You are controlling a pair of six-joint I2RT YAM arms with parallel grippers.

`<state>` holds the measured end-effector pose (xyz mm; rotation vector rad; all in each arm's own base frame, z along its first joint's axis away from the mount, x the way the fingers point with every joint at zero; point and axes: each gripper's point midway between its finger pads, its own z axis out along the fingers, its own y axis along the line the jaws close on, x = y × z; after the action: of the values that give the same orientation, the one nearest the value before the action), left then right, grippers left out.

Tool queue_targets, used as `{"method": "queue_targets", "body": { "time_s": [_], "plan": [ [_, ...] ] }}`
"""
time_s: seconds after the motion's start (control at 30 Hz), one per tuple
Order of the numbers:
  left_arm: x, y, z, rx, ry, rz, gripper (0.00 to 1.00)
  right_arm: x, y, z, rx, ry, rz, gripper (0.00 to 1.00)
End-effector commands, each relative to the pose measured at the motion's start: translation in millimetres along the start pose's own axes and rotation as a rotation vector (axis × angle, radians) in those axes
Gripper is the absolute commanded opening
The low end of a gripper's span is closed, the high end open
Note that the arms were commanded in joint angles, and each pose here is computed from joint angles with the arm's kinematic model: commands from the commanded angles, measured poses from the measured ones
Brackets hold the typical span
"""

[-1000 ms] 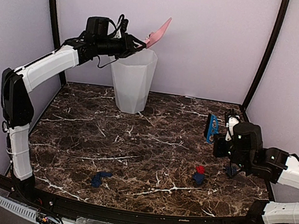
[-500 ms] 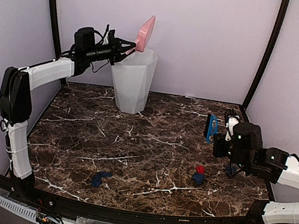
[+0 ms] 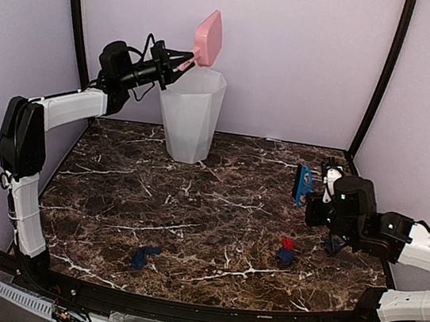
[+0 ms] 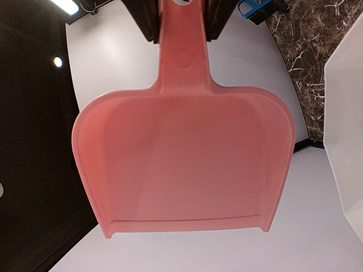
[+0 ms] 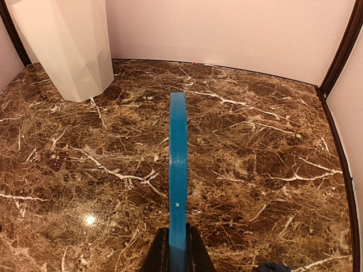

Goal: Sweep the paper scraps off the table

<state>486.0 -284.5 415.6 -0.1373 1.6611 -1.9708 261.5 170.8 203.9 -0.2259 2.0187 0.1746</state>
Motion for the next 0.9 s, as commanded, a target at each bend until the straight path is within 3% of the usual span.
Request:
{"method": "queue_targets", "body": {
  "time_s": [0.0, 0.37, 0.7, 0.87],
  "plan": [
    [4, -46, -6, 0.081, 0.017, 0.101, 0.00, -9, 1, 1, -0.007, -0.035, 0.022, 0.00],
    [12, -55, -17, -0.061, 0.004, 0.335, 0.00, -16, -4, -4, 0.023, -0.025, 0.034, 0.00],
    [40, -56, -23, -0.235, -0.001, 0.578, 0.00, -15, -52, -15, 0.300, 0.027, 0.040, 0.00],
    [73, -66, -21, -0.283, 0.023, 0.733, 0.00, -11, -78, -23, 0.482, 0.065, 0.036, 0.00]
  ]
}}
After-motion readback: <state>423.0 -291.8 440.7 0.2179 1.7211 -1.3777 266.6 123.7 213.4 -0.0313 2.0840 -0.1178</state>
